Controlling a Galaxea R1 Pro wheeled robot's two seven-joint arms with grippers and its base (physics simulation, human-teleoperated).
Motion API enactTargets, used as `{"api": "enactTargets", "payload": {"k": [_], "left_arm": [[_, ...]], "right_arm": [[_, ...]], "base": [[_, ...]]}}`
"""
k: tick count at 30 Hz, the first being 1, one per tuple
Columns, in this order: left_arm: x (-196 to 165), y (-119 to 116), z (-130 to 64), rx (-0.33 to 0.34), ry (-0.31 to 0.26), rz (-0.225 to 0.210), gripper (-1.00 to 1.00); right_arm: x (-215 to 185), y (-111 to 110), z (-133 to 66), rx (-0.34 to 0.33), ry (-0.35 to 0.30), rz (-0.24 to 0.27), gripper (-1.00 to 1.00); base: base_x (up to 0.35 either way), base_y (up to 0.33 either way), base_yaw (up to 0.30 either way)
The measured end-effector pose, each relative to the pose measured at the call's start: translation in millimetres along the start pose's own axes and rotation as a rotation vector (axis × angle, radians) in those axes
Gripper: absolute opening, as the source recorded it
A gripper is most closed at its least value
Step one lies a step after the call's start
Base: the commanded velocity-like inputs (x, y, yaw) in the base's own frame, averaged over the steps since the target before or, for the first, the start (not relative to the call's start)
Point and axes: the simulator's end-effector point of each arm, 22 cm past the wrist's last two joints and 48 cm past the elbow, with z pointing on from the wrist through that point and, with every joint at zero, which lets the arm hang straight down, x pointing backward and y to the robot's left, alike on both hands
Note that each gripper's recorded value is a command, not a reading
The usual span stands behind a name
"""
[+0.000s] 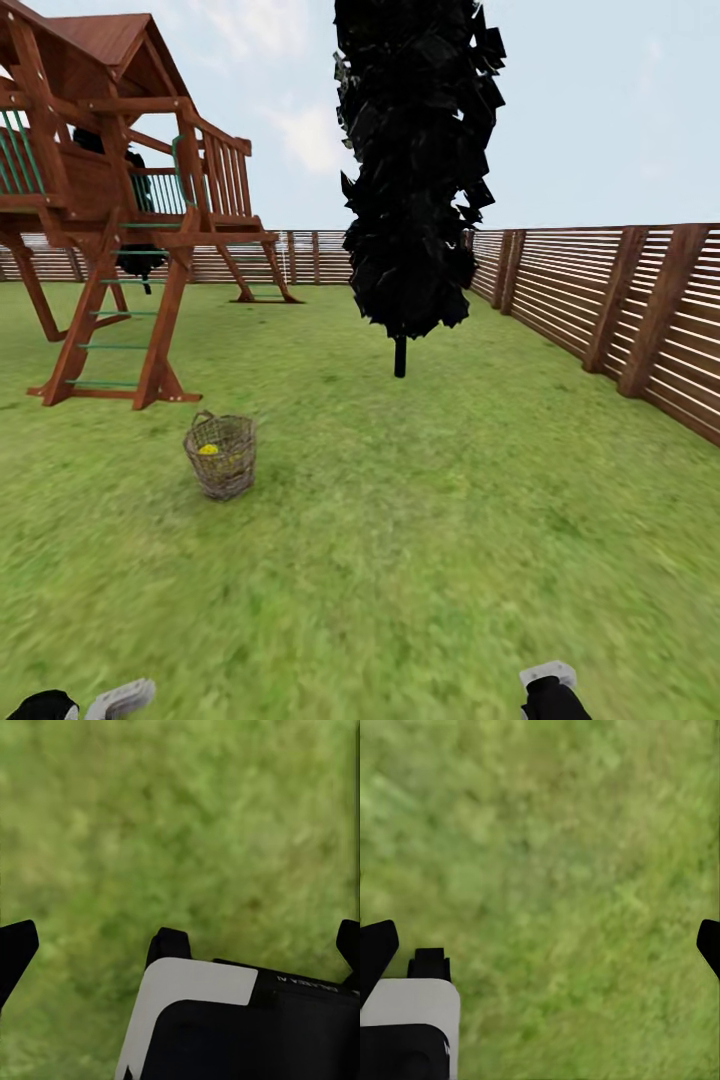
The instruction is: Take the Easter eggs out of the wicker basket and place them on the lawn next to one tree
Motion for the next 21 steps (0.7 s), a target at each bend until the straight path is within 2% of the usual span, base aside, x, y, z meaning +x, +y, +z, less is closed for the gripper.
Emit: {"api": "enactTargets", "payload": {"k": [13,17,19,21], "left_arm": [[0,-1,0.2,-0.001,0.000,0.004,1.00],[0,0,0.1,-0.003,0.000,0.004,1.00],[0,0,0.2,-0.002,0.001,0.003,1.00],[0,-1,0.4,-0.002,0.001,0.003,1.00]], "right_arm": [[0,-3,0.0,0.004,-0.002,0.001,1.00],[-8,-8,-4.7,0.007,-0.023,0.014,1.00],[-11,-3,-6.3,-0.024,-0.028,0.030,1.00],[-11,8,-6.9,-0.082,-0.026,0.048,1.00]], "base": [[0.309,0.000,0.000],[0.328,0.000,0.000],[0.329,0.000,0.000],[0.329,0.000,0.000]]}}
